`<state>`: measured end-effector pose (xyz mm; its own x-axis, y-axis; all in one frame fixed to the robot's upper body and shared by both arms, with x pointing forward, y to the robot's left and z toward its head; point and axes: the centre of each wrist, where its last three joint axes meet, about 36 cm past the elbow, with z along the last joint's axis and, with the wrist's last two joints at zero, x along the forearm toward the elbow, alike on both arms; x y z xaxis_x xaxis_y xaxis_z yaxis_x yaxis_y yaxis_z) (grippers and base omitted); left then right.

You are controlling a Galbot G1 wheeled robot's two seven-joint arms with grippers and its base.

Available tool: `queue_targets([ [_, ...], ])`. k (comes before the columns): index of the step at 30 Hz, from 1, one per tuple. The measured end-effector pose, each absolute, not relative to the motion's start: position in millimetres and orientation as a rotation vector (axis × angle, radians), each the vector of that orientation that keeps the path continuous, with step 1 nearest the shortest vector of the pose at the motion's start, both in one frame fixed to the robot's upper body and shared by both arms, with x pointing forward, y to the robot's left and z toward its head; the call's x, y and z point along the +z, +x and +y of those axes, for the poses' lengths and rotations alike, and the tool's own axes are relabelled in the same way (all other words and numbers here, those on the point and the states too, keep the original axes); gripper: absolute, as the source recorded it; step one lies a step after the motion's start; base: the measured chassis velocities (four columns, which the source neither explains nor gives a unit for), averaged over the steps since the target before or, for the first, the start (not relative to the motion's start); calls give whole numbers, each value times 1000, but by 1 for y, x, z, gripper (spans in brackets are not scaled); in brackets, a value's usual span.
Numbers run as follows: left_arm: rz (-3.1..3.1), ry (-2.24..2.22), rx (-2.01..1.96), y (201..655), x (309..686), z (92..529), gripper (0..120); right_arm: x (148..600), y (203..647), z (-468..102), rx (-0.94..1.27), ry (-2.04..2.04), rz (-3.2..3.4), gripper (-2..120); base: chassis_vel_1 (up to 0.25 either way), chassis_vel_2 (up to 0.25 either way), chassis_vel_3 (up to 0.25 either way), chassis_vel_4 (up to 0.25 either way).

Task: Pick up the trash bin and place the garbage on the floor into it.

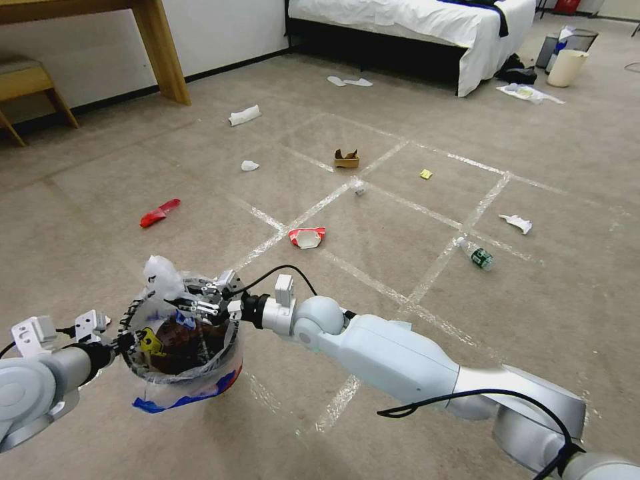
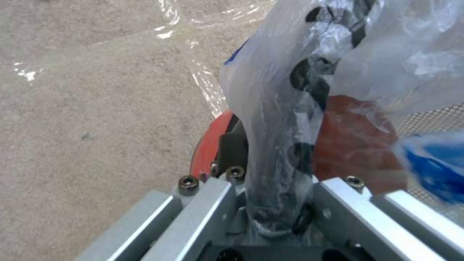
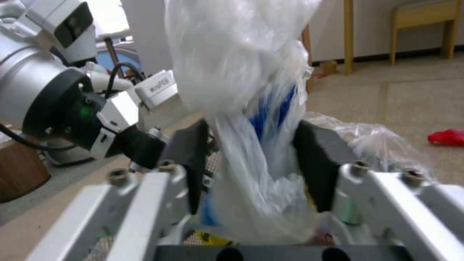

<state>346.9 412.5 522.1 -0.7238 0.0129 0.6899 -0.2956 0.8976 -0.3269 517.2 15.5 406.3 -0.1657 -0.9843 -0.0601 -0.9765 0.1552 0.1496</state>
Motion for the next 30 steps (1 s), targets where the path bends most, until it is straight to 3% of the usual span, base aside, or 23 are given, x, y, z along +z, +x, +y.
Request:
queue_targets([
  [2,-2326,200,547,347,522,412,1,405,516,16,-236,1994,-2344,59,0,0,0,0],
  [5,-2326,200,547,347,523,412,1,405,516,16,-233,1994,-2339,64,0,0,0,0],
  [8,-2327,200,546,347,523,412,1,405,515,18,-218,2003,-2329,81,0,0,0,0],
  [15,-2325,201,548,346,523,412,1,410,518,20,-212,2001,-2346,99,0,0,0,0],
  [19,-2324,200,552,346,522,411,1,421,524,18,-269,1986,-2419,100,0,0,0,0],
  [24,-2318,199,553,346,520,410,1,465,547,-13,-457,1850,-2639,100,0,0,0,0],
  [29,-2314,197,561,347,517,409,1,486,575,-88,-392,1595,-2824,100,0,0,0,0],
  [30,-2315,194,564,347,517,408,1,485,582,-136,-278,1402,-2879,100,0,0,0,0],
])
